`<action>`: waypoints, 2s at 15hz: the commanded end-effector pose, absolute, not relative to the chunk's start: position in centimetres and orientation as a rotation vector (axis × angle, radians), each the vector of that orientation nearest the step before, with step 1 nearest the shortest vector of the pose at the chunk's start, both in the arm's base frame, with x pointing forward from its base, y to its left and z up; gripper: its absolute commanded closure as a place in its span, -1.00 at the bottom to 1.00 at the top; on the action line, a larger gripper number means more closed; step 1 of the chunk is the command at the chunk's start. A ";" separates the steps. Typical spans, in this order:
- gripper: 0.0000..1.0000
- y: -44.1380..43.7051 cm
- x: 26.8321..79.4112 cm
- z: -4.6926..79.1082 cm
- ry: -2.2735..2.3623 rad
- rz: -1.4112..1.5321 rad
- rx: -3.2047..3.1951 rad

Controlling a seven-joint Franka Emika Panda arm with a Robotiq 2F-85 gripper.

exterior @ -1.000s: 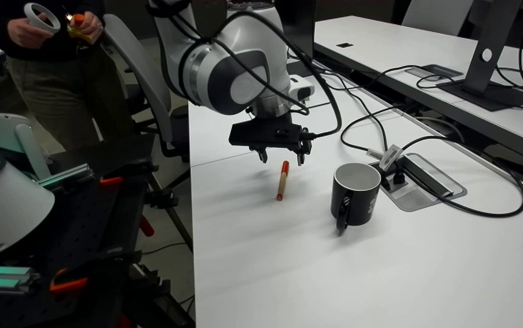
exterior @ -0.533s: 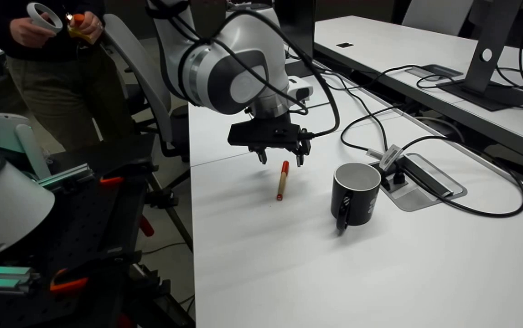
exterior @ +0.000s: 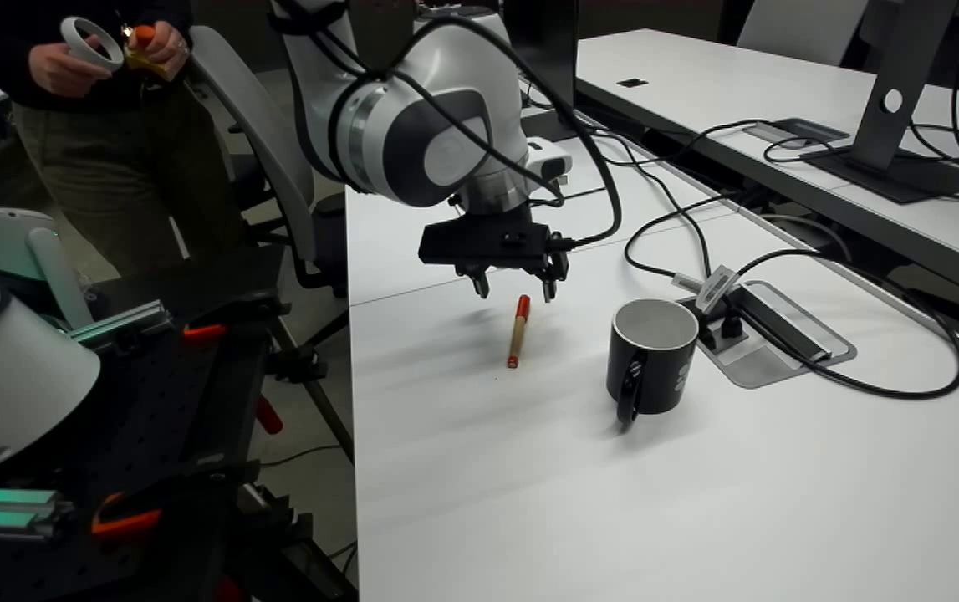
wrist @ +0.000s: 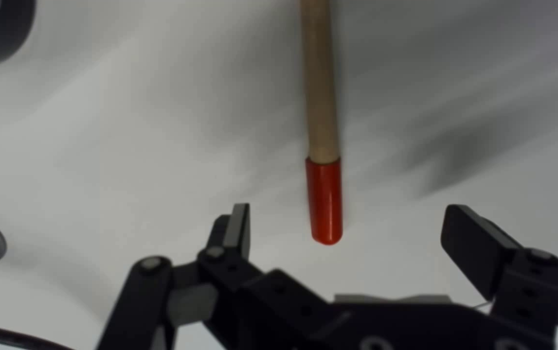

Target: Pick up the miniature baseball bat from the table and put it inside the black mug

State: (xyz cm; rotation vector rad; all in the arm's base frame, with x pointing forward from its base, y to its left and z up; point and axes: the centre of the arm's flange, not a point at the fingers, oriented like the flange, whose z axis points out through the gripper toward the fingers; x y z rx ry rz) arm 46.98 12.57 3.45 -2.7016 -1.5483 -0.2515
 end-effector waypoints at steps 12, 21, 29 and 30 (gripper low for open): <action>-0.06 12.8 47.9 1.0 -1.528 -0.229 -2.699; 0.85 12.9 48.5 1.5 -1.543 -0.256 -2.705; 0.85 13.2 48.0 4.5 -1.554 -0.451 -2.658; 0.85 13.3 48.0 5.1 -1.556 -0.481 -2.653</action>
